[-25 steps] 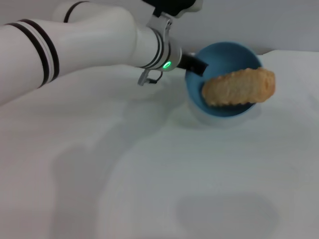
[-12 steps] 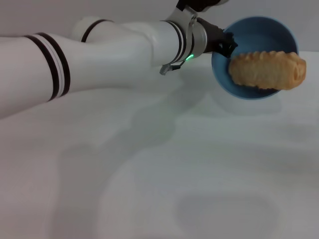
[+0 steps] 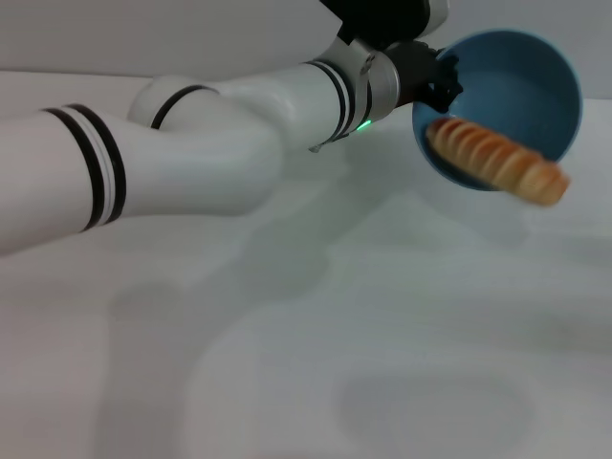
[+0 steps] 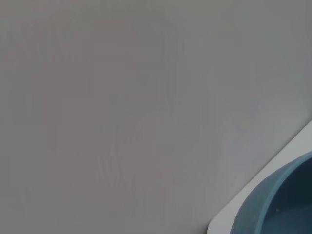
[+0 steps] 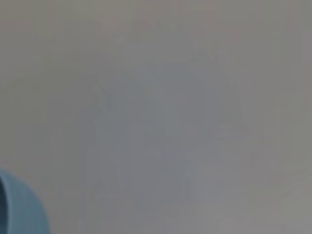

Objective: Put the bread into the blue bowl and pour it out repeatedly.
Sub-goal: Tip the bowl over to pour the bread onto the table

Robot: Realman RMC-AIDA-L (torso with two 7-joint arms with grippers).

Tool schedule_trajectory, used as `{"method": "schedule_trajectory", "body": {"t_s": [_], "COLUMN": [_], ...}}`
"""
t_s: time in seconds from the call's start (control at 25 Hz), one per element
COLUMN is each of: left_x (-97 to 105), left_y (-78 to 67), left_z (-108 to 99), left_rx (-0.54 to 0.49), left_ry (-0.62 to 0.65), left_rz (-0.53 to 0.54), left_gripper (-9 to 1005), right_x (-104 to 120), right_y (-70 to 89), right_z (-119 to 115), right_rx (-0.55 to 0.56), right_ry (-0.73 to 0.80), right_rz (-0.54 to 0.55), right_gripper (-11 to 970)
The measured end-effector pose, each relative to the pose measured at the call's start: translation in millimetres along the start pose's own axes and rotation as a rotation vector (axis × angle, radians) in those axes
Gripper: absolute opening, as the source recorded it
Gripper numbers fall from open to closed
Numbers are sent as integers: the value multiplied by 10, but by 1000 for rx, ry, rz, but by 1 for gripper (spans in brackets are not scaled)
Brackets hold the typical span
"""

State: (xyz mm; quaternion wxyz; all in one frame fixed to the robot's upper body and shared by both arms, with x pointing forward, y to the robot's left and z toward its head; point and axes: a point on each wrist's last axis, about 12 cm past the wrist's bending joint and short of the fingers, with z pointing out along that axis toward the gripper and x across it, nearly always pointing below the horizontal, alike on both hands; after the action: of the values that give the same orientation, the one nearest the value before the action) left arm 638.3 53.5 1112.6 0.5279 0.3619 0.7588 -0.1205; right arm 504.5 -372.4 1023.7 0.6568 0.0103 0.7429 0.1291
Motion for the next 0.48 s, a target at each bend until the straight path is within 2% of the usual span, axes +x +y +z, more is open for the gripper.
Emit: {"method": "schedule_trajectory", "body": {"t_s": [0.16,0.48], "left_x": [17,-10], "left_y": [-42,-91], "left_z": [-15,-24], "left_rx": [3,17], "left_ry": [-36,-51], "left_rz": [24,16], "left_gripper": [1,1], "right_x": [9,48], "right_y": [-6,9], "right_z": [-5,-7], "right_rx": [51,49], "right_ry": [-49,-29], "right_rz": [1,12], "right_gripper": [554,554]}}
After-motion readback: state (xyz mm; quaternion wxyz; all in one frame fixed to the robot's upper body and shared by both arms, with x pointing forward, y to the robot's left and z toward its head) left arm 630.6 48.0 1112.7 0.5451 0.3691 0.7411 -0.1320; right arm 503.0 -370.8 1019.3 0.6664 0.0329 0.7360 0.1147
